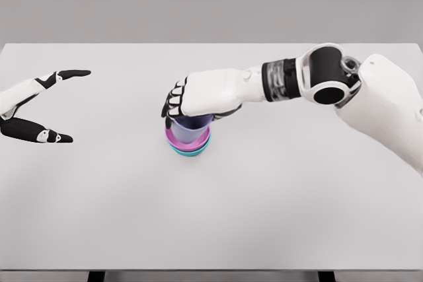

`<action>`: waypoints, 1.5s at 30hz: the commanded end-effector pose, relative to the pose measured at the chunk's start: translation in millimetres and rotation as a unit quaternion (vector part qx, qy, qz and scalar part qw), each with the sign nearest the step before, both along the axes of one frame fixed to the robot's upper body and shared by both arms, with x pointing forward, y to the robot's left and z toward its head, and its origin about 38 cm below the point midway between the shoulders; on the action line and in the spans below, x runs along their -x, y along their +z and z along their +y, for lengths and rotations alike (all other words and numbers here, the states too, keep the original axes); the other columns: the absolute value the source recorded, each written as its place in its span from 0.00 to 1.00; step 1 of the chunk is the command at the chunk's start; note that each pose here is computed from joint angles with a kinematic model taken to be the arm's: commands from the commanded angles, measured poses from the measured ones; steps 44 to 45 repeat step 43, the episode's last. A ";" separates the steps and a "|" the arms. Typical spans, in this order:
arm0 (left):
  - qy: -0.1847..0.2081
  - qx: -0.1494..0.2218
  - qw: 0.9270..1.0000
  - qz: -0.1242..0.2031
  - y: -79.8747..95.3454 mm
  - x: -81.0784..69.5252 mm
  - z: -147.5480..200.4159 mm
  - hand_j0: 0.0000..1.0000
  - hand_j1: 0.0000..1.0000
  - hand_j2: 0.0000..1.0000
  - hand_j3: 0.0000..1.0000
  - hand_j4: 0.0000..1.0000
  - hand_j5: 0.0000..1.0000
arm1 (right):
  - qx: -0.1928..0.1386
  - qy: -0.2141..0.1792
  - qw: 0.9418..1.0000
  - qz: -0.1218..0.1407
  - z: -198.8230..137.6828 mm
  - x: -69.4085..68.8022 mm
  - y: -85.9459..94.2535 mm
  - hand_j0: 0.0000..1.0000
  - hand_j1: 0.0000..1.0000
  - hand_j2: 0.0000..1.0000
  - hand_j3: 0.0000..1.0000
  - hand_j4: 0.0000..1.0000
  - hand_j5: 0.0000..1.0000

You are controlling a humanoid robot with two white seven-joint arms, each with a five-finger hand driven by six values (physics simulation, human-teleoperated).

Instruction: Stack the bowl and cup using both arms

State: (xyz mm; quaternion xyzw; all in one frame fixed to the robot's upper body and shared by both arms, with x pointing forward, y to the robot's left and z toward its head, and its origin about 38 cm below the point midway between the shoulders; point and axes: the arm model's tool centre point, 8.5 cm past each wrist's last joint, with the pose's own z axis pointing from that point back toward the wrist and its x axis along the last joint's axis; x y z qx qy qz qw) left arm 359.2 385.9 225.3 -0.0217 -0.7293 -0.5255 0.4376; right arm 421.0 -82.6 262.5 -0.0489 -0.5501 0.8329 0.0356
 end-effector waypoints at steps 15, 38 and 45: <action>0.001 0.004 1.000 0.001 1.0 -0.1 0.6 1.00 1.00 1.00 1.00 1.00 1.00 | 0.006 -0.009 1.000 0.014 4.6 -7.5 -10.3 0.99 0.99 0.99 0.99 0.99 0.99; 0.005 0.002 1.000 0.003 -3.5 1.8 2.0 1.00 1.00 1.00 1.00 1.00 1.00 | -0.023 -0.268 0.963 -0.028 -228.3 -25.1 30.8 1.00 1.00 1.00 1.00 1.00 1.00; 0.004 -0.012 1.000 0.001 -9.5 1.6 -2.9 1.00 1.00 1.00 1.00 1.00 1.00 | -0.012 -0.275 0.961 -0.017 -235.5 -22.4 21.2 1.00 1.00 1.00 1.00 1.00 1.00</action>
